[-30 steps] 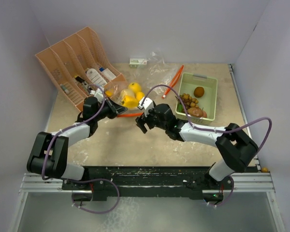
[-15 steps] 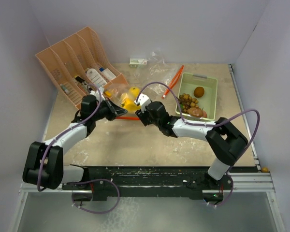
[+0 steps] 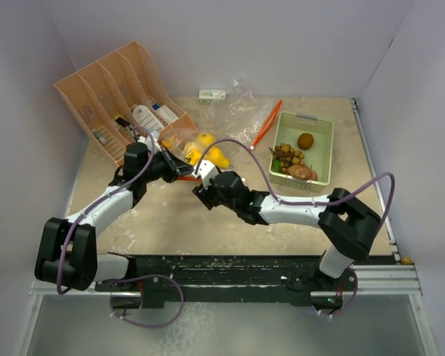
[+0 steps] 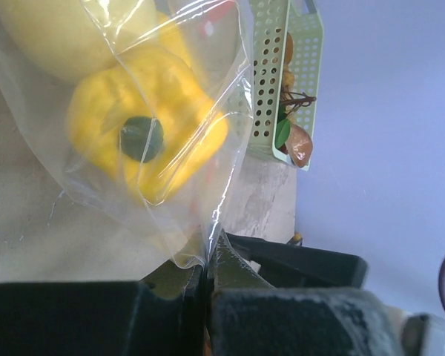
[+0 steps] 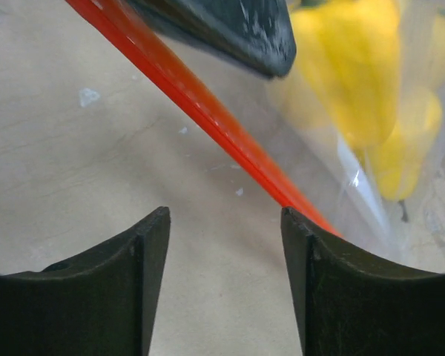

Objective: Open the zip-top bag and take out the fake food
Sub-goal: Pick up the zipper food storage bag at the center of the board.

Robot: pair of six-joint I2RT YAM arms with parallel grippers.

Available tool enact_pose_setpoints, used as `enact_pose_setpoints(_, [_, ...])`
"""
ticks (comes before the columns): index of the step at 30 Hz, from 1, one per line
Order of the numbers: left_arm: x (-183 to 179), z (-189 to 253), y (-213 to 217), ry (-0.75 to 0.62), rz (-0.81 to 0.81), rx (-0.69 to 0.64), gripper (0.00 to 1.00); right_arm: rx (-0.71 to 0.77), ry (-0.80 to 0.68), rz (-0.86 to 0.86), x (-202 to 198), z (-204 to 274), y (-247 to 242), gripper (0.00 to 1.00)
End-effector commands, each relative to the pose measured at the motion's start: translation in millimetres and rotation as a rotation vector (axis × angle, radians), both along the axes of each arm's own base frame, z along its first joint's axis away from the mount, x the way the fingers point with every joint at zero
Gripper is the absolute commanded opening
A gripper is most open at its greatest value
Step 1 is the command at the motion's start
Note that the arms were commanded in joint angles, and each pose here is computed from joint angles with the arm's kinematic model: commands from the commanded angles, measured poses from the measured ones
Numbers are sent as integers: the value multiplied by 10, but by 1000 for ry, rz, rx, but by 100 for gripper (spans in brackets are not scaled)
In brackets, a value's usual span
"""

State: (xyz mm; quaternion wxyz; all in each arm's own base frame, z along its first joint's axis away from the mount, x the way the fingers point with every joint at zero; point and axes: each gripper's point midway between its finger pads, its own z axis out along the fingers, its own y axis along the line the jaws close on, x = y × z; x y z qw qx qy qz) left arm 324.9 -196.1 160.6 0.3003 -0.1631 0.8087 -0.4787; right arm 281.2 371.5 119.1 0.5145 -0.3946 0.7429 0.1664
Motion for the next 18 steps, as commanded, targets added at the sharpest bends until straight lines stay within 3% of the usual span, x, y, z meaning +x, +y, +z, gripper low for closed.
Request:
enact_pose_setpoints(1, [74,382,-59,-80,-17,-44,1,-4,-13,-192,258,-35,-138,54])
enact_pose_setpoints(6, [45,483,-69,-91,-28,-53,2,44,-49,-264,393,45,-145,37])
enact_pose_setpoints(8, [40,489,-54,-88,-24,-44,2,44,-64,-288,433,84,-177,26])
enact_pose_setpoints(12, [40,472,-45,-85,-30,-31,3,63,-81,-324,500,172,-265,15])
enact_pose_setpoints(18, [36,441,-46,-67,-45,-36,4,134,-111,-303,471,367,-356,17])
